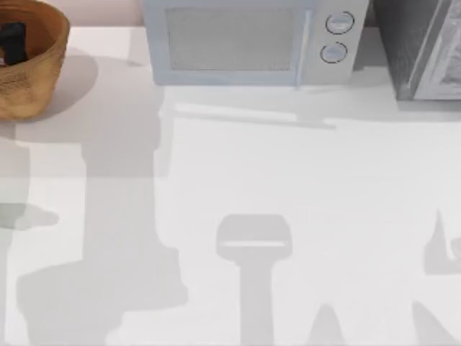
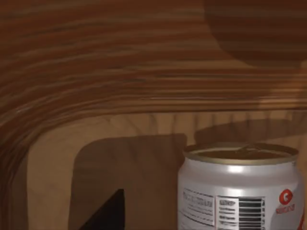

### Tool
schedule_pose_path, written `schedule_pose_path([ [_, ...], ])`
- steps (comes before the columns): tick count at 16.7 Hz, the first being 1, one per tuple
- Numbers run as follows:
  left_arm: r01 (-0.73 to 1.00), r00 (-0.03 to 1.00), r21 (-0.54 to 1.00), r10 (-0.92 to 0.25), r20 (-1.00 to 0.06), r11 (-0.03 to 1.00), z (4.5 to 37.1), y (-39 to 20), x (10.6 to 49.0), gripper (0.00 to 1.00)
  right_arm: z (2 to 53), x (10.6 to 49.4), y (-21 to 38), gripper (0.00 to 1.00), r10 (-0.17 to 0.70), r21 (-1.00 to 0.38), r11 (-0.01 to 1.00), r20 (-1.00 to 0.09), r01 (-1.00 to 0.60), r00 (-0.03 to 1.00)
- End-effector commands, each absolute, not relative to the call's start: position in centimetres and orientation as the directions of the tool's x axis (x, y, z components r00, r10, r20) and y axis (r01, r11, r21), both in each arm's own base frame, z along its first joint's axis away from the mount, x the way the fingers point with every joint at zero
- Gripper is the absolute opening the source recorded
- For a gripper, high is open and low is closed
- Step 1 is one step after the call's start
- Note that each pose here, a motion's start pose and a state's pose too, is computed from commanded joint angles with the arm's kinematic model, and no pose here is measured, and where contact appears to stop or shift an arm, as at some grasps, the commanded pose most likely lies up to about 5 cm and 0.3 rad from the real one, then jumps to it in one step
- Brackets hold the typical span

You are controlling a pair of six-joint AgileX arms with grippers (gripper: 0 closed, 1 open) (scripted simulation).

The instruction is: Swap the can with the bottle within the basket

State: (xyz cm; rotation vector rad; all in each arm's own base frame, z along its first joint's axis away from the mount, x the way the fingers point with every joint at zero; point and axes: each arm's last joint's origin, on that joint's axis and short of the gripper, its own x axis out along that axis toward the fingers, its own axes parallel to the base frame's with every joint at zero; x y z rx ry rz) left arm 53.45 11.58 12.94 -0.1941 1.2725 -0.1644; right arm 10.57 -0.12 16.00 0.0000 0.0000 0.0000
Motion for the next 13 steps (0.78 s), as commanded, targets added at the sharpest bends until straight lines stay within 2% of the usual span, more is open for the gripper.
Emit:
schedule_pose_path([
  [6,0.015,0.286,-0.235,-0.229,-0.93,0.972,12.63,11.51,53.51,1.0,16.0,10.57,-0.12,1.0,0.0,0.0,1.0,0.0,0.0,1.0],
  [13,0.015,0.286,-0.235,-0.229,-0.93,0.972,12.63,11.51,53.51,0.47,16.0,10.57,-0.12,1.0,0.0,0.0,1.0,0.0,0.0,1.0],
])
